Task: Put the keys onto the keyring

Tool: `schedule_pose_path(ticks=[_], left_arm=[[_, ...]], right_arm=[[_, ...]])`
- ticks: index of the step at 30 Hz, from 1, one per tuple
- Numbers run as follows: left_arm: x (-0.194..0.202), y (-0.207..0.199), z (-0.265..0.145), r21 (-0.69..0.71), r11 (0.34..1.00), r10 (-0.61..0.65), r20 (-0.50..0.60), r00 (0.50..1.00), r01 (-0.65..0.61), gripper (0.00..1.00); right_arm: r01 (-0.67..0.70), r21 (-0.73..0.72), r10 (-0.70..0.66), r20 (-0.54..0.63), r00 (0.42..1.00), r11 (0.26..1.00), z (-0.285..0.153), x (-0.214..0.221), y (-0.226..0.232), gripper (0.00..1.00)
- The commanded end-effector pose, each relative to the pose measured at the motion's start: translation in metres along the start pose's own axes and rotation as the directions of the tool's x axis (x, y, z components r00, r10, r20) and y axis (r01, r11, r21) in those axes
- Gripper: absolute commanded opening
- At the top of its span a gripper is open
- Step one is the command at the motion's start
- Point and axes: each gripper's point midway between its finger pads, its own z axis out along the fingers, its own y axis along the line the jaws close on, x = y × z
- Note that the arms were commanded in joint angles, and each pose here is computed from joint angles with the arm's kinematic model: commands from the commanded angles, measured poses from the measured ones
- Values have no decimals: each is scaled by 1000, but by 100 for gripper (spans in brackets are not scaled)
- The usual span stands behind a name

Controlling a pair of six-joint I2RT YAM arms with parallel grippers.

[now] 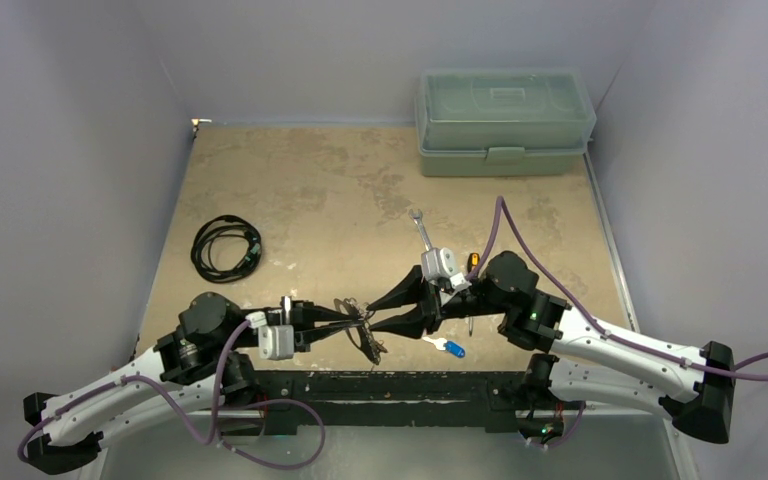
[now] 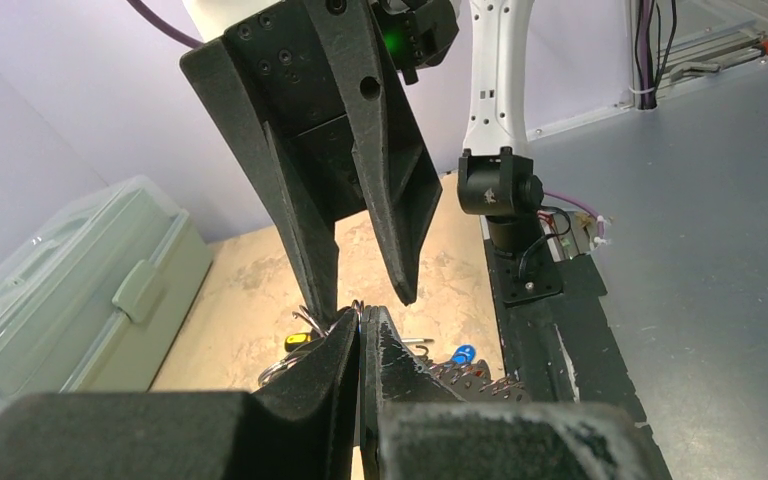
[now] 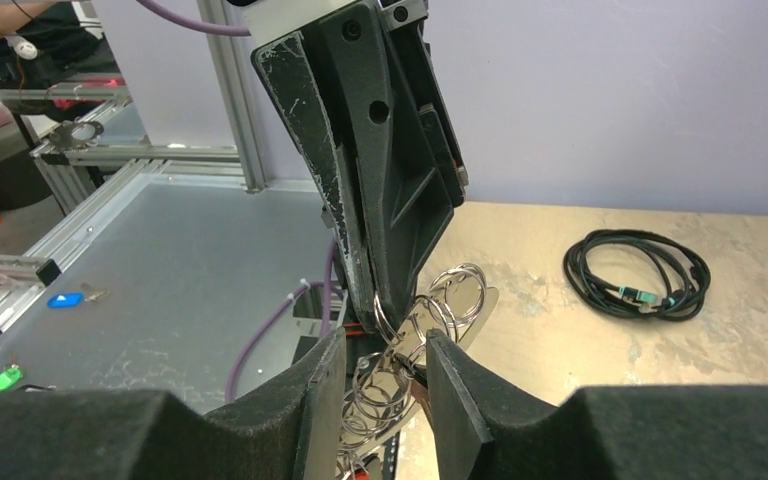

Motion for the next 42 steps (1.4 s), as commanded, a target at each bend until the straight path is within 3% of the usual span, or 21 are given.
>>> schedule_pose_path(ticks=[1,24,27,34,42], left_arm=[[-17,3,1,-11,1000,7,66,998,-7,0],[-12,4,2,-12,1000,2,50,999,-2,0],[-13,4,1,-13,1000,4,52,999,-3,0],[-12,4,1,-13,1000,2,52,999,-1,0],[-12,6,1,-29,1000,0,48,999,1,0]], right_arm=[[21,-11,-20,31,999,1000,2,-5,2,37],[41,6,-41,41,998,999,4,-1,-3,32],[50,5,-51,45,998,999,4,-4,-3,24],[49,-7,-49,45,998,999,6,-4,-2,21],[58,-31,-56,67,996,998,5,-12,4,27]])
